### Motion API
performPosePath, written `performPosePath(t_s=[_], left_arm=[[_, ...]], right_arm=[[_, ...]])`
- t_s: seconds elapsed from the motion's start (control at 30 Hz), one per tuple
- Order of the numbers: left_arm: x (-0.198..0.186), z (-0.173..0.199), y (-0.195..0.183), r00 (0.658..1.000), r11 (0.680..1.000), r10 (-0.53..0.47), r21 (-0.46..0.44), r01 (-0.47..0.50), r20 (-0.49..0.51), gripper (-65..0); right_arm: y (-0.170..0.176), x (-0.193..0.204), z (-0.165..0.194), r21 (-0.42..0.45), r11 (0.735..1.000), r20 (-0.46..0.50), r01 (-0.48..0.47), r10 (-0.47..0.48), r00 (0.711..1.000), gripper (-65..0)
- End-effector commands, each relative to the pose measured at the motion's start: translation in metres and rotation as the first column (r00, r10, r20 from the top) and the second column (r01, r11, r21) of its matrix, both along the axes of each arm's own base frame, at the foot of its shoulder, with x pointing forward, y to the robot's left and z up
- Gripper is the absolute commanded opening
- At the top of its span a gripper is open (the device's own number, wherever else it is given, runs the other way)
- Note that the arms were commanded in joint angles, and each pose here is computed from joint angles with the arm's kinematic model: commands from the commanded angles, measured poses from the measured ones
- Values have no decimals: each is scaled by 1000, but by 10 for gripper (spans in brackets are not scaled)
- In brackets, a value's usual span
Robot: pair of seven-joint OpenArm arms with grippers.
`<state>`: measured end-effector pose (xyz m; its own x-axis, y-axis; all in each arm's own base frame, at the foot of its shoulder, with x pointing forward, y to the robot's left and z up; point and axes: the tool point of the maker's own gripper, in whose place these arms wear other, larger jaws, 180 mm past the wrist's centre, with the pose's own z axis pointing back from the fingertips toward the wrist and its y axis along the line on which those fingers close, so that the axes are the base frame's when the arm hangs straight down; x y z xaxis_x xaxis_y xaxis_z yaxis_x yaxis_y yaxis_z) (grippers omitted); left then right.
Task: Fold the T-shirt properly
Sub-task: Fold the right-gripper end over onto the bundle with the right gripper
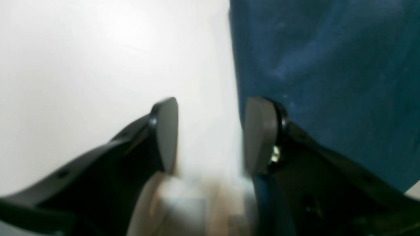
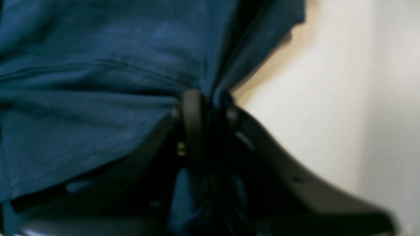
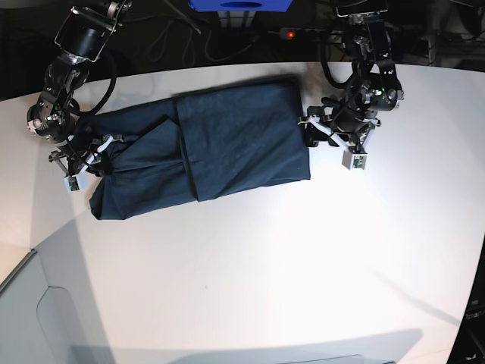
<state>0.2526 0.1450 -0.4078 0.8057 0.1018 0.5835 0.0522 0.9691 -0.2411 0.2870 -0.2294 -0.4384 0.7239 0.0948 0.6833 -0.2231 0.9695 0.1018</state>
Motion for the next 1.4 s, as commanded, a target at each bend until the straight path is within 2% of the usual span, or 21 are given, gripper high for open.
performPosePath(t_s=[0.0, 0.17, 0.4, 0.53, 0.7, 0.8, 0.93, 1.03, 1.13, 1.3, 1.37], left_arm=[[12, 11, -1, 999, 1000, -1, -7, 2, 50, -332], [19, 11, -1, 999, 1000, 1, -13, 0, 54, -332], [21, 8, -1, 999, 1000, 6, -17, -5, 45, -332], [19, 7, -2, 999, 1000, 1, -16, 0, 41, -332], [20, 7, -2, 999, 1000, 1, -16, 0, 42, -332], [21, 8, 0, 999, 1000, 0, -10, 1, 43, -332], [21, 8, 2, 999, 1000, -1, -4, 1, 43, -332], [21, 8, 2, 999, 1000, -1, -4, 1, 43, -332], [21, 7, 3, 999, 1000, -2, 2, 2, 41, -332], [20, 7, 5, 999, 1000, 2, 4, -2, 40, -332], [20, 7, 5, 999, 1000, 5, 4, -5, 39, -332]], right_arm=[[-7, -34, -28, -87, 995, -186, -58, 41, 982, -648], [-8, -27, -20, -92, 994, -155, -53, 38, 987, -650], [-3, -4, 51, -217, 975, 47, -53, 65, 997, -650], [20, 3, 88, -250, 966, 150, -60, 100, 984, -650], [72, 2, 110, -281, 939, 201, -196, 257, 945, -650], [119, -3, 117, -273, 908, 225, -318, 381, 897, -650], [184, -16, 125, -252, 841, 254, -479, 535, 806, -650], [226, -25, 129, -231, 791, 273, -567, 612, 742, -650], [259, -31, 129, -243, 753, 268, -611, 658, 704, -650], [313, -43, 119, -283, 635, 234, -719, 772, 590, -650], [331, -48, 110, -255, 606, 235, -753, 795, 560, -650]])
